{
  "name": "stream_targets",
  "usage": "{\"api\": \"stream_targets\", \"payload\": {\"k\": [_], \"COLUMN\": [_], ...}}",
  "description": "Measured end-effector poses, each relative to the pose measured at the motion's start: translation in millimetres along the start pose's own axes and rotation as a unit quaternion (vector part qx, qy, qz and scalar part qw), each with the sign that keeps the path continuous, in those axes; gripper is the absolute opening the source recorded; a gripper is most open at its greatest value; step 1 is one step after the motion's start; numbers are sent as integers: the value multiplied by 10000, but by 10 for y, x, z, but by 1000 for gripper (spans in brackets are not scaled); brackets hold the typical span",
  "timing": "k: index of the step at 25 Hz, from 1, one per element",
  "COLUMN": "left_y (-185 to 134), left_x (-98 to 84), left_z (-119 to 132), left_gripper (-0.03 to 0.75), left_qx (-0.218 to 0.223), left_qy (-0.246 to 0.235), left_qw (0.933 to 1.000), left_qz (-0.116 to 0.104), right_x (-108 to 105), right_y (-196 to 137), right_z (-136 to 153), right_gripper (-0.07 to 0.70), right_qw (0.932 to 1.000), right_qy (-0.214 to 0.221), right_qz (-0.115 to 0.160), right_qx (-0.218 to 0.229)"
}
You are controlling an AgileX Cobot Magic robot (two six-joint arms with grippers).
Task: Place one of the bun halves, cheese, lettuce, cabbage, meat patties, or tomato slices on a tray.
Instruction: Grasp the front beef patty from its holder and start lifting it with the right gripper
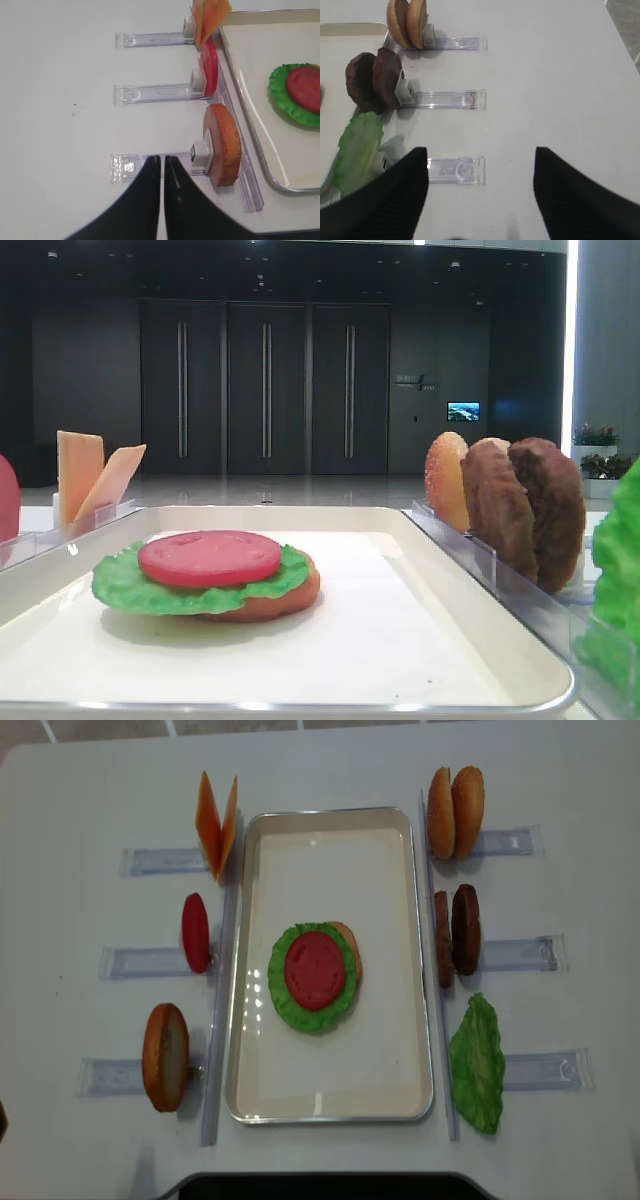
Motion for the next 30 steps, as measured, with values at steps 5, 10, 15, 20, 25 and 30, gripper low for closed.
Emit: {"api": "stream_targets", "payload": {"k": [5,10,15,20,25,30], "left_y": [0,0,0,0,0,0], "left_x": [0,0,0,0,0,0], "left_z": [0,0,0,0,0,0], "left_gripper": [0,0,-7,-7,-7,-7], "left_qx": [0,0,0,0,0,0], "left_qy": [0,0,0,0,0,0], "left_qw": [10000,10000,10000,10000,10000,10000], "left_qz": [0,0,0,0,0,0], "right_x": [0,0,0,0,0,0], "right_y": [0,0,0,0,0,0], "right_z": [0,0,0,0,0,0], "right_gripper": [435,435,435,435,435,433], "right_qw": [10000,10000,10000,10000,10000,10000], "right_qy": [0,0,0,0,0,1], "right_qz": [0,0,0,0,0,5], "right_qx": [0,0,0,0,0,0]}}
Point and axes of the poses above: a point on each arm's last joint axis where the gripper is mounted, z pointing out along that axis toward the gripper, x along the wrist's bending axis when the last joint is at zero, y = z × x, the point moved 3 cm from there along z, pointing out along that axis toward the gripper, and after that the axes turned 8 degrees about z, right-handed, at the moved point
